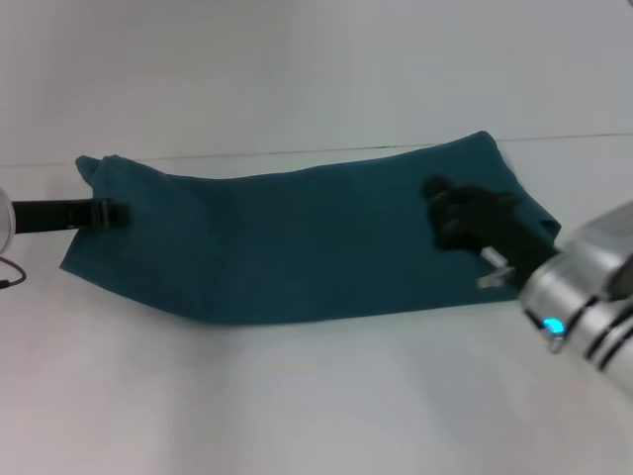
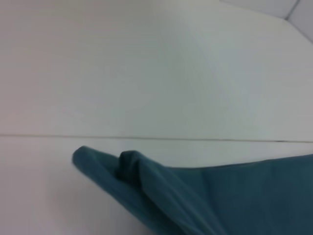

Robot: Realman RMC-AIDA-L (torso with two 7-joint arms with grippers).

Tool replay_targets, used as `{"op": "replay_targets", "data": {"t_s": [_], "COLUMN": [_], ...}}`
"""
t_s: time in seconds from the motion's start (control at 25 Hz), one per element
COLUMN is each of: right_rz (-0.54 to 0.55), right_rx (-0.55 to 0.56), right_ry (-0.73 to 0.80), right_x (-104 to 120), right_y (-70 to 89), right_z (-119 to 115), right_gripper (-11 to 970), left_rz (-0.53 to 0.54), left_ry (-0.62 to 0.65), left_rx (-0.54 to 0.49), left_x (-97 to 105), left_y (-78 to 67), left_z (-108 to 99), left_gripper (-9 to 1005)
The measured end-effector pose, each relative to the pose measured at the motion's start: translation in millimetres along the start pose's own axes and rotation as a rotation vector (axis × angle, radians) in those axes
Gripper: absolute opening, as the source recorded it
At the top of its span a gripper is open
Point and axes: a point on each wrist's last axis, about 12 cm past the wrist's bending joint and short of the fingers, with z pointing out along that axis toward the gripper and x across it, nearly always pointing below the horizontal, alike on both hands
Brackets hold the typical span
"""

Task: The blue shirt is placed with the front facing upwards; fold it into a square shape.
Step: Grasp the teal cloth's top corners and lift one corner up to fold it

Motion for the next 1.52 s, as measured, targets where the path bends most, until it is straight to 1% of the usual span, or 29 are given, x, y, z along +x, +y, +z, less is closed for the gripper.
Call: {"op": "replay_targets", "data": {"t_s": [0.08, 0.16, 0.24, 0.32, 0.48, 0.64, 0.92, 1.0, 1.24, 1.52], "right_rz": [-0.033, -0.051, -0.052, -0.042, -0.035, -0.041, -0.027, -0.030, -0.050, -0.055], "right_rx": [-0.027, -0.058, -0.072, -0.072, -0.077, -0.117, -0.158, -0.174, -0.225, -0.284], "right_ry": [0.026, 0.051, 0.067, 0.084, 0.134, 0.166, 0.239, 0.257, 0.312, 0.310], "right_x": [3, 4, 4, 4, 4, 4, 4, 3, -1, -6], "right_y": [13.9, 27.8, 37.0, 42.7, 49.3, 58.8, 78.9, 85.8, 106.9, 126.0], "right_z": [9, 19, 26, 33, 43, 51, 66, 70, 84, 90], "right_gripper": [164, 109, 54, -1, -1, -1, -1, -1, -1, -1], "left_rz": [0.012, 0.020, 0.027, 0.031, 0.032, 0.060, 0.113, 0.122, 0.129, 0.137], "left_ry": [-0.006, -0.003, 0.000, 0.000, -0.039, -0.087, -0.122, -0.129, -0.139, -0.145], "left_rx": [0.013, 0.025, 0.033, 0.046, 0.112, 0.166, 0.221, 0.231, 0.249, 0.248], "left_x": [-3, -6, -8, -10, -19, -31, -46, -48, -50, -51], "left_y": [-5.2, -9.3, -12.3, -15.4, -25.6, -39.2, -58.7, -62.1, -65.6, -65.0], "left_z": [-4, -7, -9, -10, -14, -20, -27, -28, -29, -31], "left_gripper": [61, 60, 60, 59, 59, 61, 61, 60, 60, 60]}}
